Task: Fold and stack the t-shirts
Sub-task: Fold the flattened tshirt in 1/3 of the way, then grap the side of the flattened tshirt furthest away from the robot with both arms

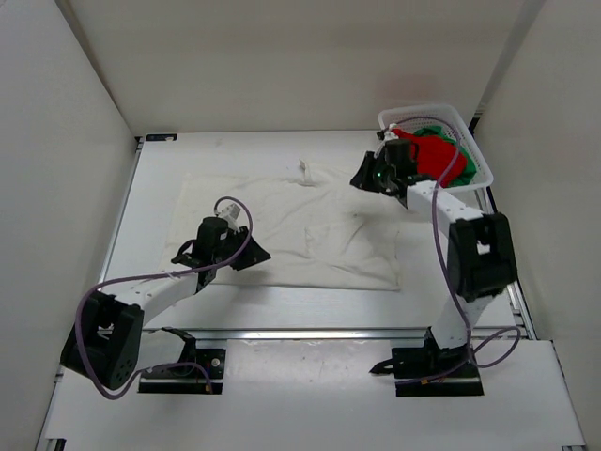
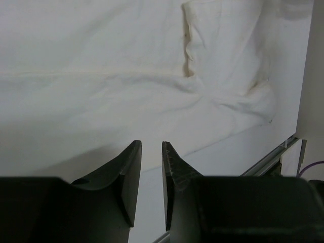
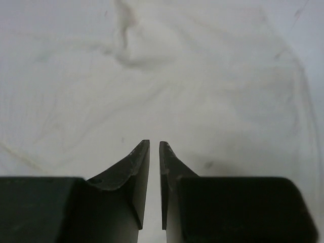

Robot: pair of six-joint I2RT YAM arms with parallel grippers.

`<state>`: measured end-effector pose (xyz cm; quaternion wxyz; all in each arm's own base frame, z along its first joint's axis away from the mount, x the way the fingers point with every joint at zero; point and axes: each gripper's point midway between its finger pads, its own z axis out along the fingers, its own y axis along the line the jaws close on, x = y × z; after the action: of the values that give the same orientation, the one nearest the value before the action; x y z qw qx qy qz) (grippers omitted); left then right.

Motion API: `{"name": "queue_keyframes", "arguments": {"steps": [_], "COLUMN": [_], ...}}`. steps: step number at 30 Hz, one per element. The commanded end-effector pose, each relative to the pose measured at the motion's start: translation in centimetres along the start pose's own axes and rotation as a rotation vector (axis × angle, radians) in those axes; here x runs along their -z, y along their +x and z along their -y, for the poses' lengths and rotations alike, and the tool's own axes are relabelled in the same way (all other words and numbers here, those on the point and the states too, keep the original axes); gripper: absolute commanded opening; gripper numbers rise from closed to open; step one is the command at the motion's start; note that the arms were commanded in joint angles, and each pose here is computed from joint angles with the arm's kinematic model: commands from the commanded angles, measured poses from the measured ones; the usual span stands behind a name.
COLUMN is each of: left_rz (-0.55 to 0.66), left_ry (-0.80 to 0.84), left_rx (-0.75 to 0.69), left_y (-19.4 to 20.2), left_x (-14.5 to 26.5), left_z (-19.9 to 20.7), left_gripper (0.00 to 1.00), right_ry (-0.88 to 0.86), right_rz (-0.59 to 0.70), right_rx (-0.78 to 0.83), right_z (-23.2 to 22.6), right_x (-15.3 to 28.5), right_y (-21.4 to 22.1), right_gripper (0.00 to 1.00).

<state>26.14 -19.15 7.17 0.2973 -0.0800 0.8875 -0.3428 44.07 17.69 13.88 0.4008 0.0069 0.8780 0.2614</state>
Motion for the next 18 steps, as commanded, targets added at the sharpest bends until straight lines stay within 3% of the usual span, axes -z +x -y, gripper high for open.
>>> {"name": "queue_keyframes", "arguments": {"steps": [1, 6, 14, 18], "left_rz": [-0.033, -0.071, -0.07, -0.071], "left_ry": [0.048, 0.049, 0.064, 0.071], "left_rx": [-0.032, -0.038, -0.045, -0.043], "left_y": [0.9, 2.8, 2.8, 2.9], "left_x": [-0.6, -0.9, -0.9, -1.0], "left_z": [1.1, 0.6, 0.9, 0.9], "left_gripper": [0.34, 0.33, 0.34, 0.33], "right_ry": [0.07, 0.175, 0.25, 0.247], "right_rz": [0.062, 0.039, -0.057, -0.11], "right_rx": [0.01, 0.024, 0.039, 0.042], "right_z": [3.4, 6.9, 9.9, 9.5], "right_x": [-4.2, -9.6, -15.1, -16.5], "right_y": [-4.3, -7.1, -7.0, -6.2], "right_gripper": [0.13, 0.19, 0.42, 0.4]}}
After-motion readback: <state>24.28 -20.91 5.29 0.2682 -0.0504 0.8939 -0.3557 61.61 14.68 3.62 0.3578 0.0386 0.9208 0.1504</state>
